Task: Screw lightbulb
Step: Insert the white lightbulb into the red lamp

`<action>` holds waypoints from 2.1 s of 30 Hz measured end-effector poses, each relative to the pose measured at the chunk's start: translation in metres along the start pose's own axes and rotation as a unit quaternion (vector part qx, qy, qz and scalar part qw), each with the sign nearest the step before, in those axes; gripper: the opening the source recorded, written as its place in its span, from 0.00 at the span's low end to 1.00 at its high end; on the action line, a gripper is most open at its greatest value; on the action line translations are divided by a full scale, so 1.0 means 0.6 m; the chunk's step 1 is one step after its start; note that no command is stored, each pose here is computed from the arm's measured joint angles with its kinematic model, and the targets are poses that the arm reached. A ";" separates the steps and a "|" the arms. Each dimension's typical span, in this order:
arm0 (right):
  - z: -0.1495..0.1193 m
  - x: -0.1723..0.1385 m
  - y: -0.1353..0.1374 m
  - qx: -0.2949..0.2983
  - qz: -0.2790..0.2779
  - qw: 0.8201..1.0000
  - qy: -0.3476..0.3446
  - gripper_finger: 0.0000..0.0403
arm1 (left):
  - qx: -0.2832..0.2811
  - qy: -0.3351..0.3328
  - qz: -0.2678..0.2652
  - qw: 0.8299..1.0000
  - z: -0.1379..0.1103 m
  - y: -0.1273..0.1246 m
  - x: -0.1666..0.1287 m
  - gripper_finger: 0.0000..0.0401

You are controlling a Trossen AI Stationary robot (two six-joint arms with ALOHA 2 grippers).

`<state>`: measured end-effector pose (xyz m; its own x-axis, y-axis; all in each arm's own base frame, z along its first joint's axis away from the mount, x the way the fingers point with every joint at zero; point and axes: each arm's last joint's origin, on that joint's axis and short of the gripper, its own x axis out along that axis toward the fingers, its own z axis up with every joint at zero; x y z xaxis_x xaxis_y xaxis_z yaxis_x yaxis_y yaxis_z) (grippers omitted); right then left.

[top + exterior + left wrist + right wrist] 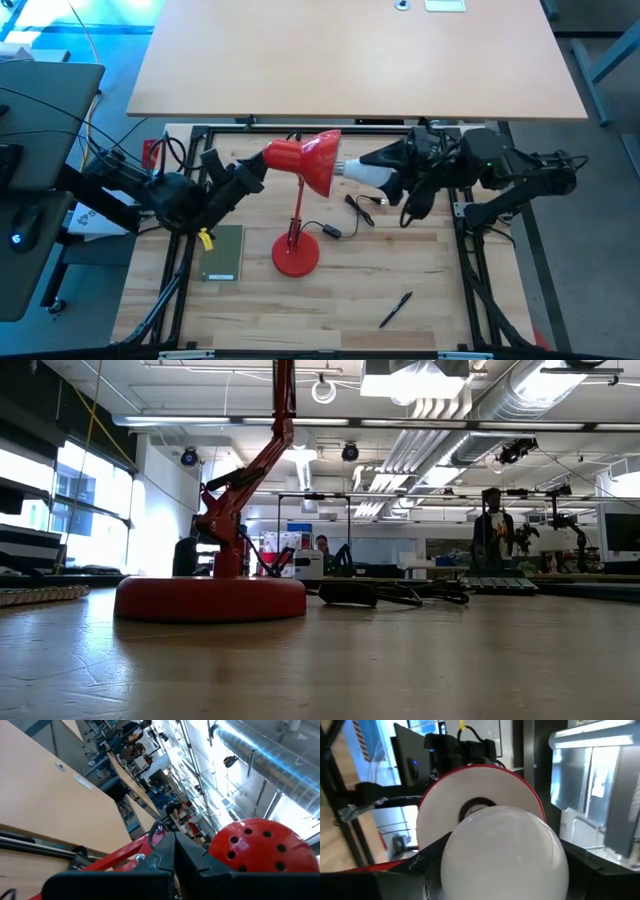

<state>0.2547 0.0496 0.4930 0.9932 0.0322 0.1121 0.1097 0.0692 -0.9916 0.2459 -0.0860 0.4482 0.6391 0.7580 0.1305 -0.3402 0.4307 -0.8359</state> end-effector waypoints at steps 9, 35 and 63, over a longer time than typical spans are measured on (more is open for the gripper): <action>0.005 0.045 0.026 -0.075 -0.002 0.997 0.009 0.62 | -0.017 -0.002 -0.016 1.000 -0.004 -0.001 0.010 0.00; -0.031 0.078 0.037 -0.056 -0.019 0.998 0.020 0.62 | -0.024 -0.013 -0.014 1.000 0.001 -0.001 0.016 0.00; -0.033 0.101 0.027 -0.045 -0.008 0.997 0.057 0.62 | -0.016 -0.014 -0.013 1.000 0.002 -0.001 0.016 0.00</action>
<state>0.3173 0.0331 0.4824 0.9887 -0.0817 0.1257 0.1244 -0.0205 -0.9920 0.2516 -0.0784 0.4504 0.6281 0.7602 0.1660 -0.3018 0.4347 -0.8485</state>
